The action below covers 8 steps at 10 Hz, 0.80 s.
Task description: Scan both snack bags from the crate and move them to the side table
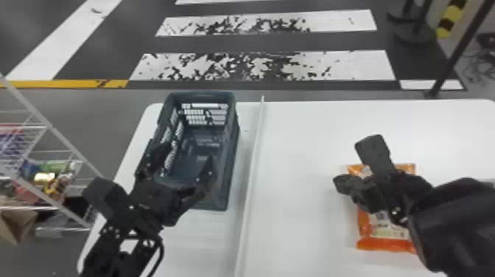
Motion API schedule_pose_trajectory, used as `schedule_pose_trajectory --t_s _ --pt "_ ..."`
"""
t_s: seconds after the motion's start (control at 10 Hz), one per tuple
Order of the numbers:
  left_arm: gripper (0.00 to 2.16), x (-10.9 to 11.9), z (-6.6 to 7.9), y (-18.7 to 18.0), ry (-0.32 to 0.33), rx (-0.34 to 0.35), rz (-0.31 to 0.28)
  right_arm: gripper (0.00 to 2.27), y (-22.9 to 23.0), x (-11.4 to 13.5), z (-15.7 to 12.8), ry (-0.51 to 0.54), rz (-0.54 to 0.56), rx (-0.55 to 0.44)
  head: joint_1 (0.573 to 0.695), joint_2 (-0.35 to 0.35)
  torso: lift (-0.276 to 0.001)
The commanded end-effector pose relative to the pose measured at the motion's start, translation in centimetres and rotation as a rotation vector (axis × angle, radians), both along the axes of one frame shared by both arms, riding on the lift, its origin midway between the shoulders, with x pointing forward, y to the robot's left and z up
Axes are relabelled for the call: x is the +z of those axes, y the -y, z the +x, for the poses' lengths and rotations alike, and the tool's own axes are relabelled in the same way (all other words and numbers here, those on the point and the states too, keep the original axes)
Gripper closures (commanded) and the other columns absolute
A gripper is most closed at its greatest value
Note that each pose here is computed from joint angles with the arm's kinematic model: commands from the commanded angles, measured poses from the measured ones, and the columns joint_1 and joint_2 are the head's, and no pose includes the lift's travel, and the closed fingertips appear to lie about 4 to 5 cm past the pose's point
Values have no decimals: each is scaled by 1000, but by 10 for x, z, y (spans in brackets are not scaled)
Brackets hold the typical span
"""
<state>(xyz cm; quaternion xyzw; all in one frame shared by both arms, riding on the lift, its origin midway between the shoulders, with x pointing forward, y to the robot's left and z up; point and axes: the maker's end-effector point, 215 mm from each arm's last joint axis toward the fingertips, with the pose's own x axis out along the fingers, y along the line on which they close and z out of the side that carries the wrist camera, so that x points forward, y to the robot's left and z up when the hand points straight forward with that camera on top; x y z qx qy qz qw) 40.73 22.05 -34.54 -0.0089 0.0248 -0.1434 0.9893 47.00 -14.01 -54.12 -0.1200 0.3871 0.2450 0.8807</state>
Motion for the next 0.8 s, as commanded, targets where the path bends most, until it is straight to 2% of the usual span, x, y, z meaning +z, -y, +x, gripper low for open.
schedule_pose_trajectory --t_s 0.0,0.2,0.5,0.7 --pt "103 0 -1 1 -1 -1 -2 2246 9 0 2 0 -2 -14 695 108 -75" --pt "103 1 -1 1 1 1 -1 2246 12 -1 -3 -8 6 -15 695 90 -75" --pt "103 0 -2 1 -1 0 -3 2246 3 1 -29 -19 26 5 695 94 -75" --pt "103 -1 -2 0 -2 0 0 2246 12 1 -45 -25 23 2 695 101 -75"
